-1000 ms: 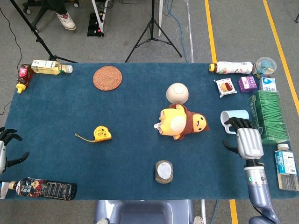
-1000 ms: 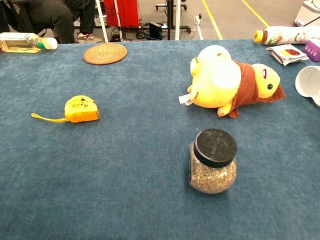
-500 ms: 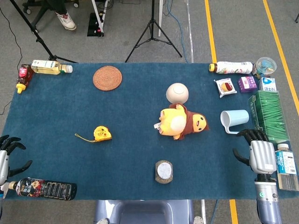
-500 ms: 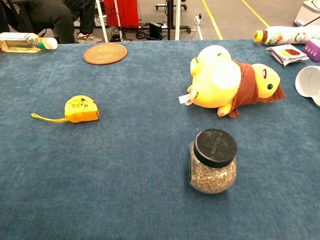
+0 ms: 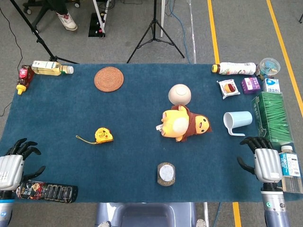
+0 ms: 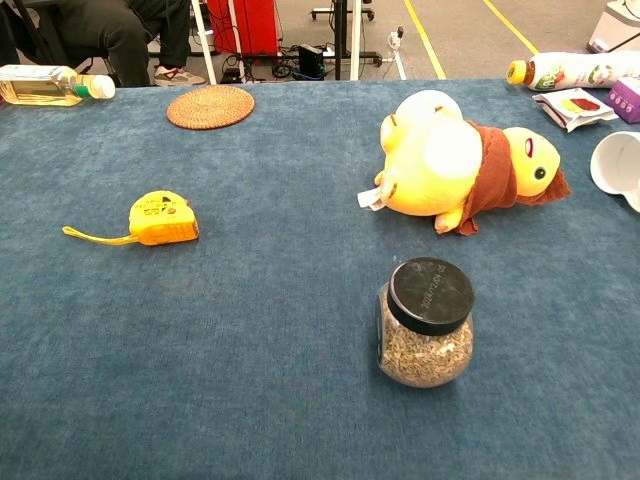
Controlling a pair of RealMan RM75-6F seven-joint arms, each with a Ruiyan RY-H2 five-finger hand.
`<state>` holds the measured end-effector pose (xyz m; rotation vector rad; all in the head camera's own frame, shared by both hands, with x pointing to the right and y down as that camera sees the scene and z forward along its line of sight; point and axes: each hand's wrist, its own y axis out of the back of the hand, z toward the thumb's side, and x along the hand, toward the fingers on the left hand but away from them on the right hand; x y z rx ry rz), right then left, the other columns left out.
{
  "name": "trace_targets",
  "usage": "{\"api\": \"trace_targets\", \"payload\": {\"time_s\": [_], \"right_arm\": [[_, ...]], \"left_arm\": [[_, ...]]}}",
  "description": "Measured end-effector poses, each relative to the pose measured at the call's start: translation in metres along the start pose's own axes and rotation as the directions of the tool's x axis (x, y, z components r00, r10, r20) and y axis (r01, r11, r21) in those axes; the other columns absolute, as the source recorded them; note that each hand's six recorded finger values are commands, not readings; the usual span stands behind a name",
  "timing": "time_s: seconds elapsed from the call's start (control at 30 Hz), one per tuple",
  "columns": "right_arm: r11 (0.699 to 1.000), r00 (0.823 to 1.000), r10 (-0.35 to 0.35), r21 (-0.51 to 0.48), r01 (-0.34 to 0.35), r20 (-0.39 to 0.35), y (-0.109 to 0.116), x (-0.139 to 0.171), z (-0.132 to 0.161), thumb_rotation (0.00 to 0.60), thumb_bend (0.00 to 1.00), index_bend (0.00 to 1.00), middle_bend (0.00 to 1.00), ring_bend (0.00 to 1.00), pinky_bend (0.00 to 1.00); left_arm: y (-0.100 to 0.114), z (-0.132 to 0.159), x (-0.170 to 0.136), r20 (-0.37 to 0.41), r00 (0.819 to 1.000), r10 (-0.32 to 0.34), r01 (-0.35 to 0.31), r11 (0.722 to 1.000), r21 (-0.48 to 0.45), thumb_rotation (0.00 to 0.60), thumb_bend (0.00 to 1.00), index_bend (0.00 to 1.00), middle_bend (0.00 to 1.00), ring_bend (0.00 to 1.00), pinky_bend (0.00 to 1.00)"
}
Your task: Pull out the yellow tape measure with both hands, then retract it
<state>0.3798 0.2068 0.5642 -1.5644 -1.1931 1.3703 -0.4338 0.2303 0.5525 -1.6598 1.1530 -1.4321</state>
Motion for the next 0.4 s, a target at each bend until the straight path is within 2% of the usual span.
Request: {"api": "trace_targets", "payload": {"time_s": [0.23,0.4], "right_arm": [[1.0,1.0,-0.004,-0.011,0.004,-0.001,0.002,0.007,-0.004,0.6,0.29,0.39,0.34,0.27,0.21],[1.0,1.0,-0.003,-0.026,0.003,0.0,0.001,0.009,-0.008,0.6,0.29,0.39,0.34,0.27,0.21]], "left_arm": [[0.002,0.014,0.0,0.043,0.999,-0.005,0.005,1.0,-0.003,0.6,0.15,0.45,0.3,0.14,0.29],[0.005,0.016,-0.003,0.039,0.999,-0.005,0.004,1.0,0.005,0.6,0.15,0.45,0.3,0.14,0.29]]}}
